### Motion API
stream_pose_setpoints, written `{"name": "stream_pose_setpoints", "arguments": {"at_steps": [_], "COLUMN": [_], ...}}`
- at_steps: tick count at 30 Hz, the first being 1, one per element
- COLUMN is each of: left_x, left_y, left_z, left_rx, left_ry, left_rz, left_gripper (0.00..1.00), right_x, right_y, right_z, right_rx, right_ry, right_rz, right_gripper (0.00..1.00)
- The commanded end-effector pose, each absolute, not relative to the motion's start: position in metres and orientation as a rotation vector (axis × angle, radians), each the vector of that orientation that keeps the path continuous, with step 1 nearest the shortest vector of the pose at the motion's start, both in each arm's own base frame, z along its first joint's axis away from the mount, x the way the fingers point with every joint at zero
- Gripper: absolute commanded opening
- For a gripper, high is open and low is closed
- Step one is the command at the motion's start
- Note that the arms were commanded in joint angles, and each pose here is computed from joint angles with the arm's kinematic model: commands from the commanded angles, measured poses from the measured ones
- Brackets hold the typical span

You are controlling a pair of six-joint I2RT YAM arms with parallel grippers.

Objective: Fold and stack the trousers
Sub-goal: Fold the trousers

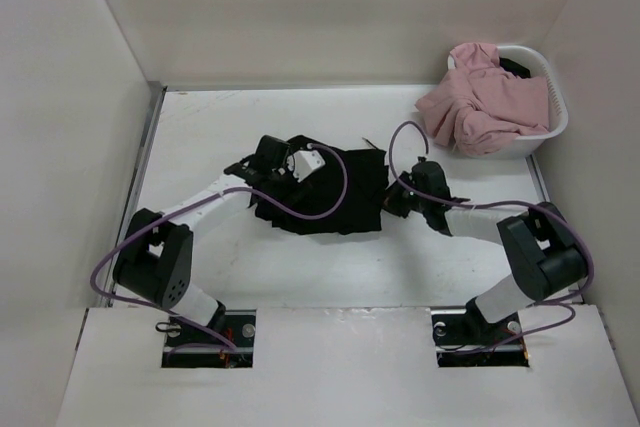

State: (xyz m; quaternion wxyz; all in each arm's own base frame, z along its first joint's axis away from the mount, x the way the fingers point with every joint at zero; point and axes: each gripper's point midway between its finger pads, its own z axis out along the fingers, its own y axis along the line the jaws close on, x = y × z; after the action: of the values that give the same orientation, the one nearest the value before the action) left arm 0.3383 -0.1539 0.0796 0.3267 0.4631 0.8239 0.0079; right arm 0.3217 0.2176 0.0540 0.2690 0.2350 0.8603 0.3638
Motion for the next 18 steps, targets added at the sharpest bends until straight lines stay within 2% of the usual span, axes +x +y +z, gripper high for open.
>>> {"name": "stream_pose_setpoints", "arguments": {"at_steps": [1, 3, 4, 5, 9, 13, 18], "left_x": [0.359, 0.361, 0.361, 0.357, 0.347, 0.337, 0.320], "left_y": [-0.147, -0.148, -0.148, -0.144, -0.130, -0.076, 0.009], "left_z": [0.106, 0.121, 0.131, 0.166, 0.218, 0.272, 0.282], "left_rx": [1.167, 1.116, 1.088, 0.988, 0.834, 0.497, 0.107], "left_ry": [2.110, 2.102, 2.096, 2.088, 2.071, 2.065, 2.091], "left_rz": [0.078, 0.052, 0.037, -0.021, -0.113, -0.192, -0.116], "left_gripper": [0.71, 0.72, 0.72, 0.73, 0.74, 0.76, 0.78], "right_x": [0.339, 0.339, 0.340, 0.344, 0.346, 0.330, 0.303], "right_y": [0.215, 0.209, 0.203, 0.180, 0.150, 0.122, 0.080], "right_z": [0.066, 0.068, 0.073, 0.093, 0.135, 0.185, 0.197], "right_rx": [0.571, 0.556, 0.553, 0.542, 0.455, 0.315, 0.283], "right_ry": [2.293, 2.295, 2.285, 2.254, 2.238, 2.300, 2.405], "right_rz": [0.957, 0.938, 0.927, 0.866, 0.750, 0.564, 0.308], "right_gripper": [0.13, 0.35, 0.52, 1.00, 1.00, 1.00, 1.00]}}
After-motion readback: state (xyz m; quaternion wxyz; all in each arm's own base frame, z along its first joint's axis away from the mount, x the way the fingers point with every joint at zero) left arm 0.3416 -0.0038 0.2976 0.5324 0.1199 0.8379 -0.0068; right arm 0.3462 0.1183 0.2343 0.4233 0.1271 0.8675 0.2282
